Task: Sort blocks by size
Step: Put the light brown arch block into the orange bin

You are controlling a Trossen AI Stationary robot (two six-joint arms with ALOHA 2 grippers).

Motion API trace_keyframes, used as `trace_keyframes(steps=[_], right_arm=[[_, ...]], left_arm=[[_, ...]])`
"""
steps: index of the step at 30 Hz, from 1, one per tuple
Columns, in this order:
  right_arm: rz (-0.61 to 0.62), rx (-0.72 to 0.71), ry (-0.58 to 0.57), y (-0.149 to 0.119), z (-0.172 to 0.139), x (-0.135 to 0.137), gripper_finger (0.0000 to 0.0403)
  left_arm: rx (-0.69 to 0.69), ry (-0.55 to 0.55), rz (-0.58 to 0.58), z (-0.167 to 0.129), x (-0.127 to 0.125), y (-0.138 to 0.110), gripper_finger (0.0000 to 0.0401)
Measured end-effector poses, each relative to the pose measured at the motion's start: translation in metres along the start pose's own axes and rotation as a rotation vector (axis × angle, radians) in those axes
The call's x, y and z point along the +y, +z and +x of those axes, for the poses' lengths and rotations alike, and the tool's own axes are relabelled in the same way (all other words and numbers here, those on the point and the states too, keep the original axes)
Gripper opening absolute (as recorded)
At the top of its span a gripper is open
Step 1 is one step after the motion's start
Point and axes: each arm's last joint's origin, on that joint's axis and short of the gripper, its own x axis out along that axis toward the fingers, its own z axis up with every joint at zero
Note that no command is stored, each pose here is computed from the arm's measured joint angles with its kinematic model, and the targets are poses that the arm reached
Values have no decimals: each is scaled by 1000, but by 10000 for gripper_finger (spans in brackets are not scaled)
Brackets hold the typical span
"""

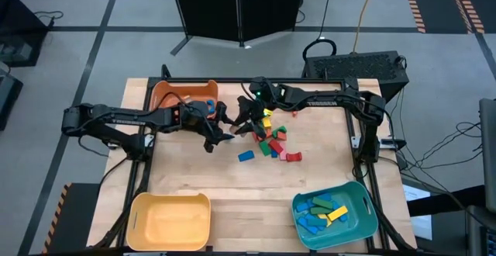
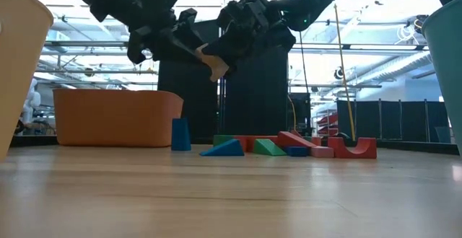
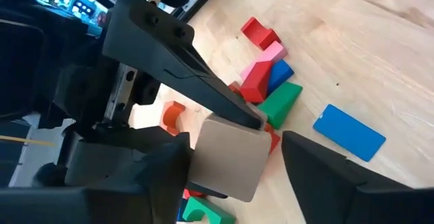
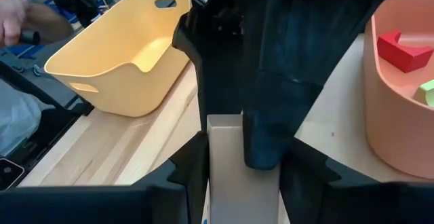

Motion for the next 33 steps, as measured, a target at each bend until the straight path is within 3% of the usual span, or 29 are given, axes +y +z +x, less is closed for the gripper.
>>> trace_keyframes(steps=[12,19,26,33], right_arm=[[15,5,9,-1,0,1,135],[45,14,-86,0,1,-1,160],[129,20,-177,-2,-5,-9,203],[224,79,-257,-12,-20,-24,216]], left_arm=[[1,5,1,0,1,0,153],[71,44,-5,0,1,-3,147],[177,160,-35,-3,5,-5,146],[272,266,-72,-20,10,-4,146]])
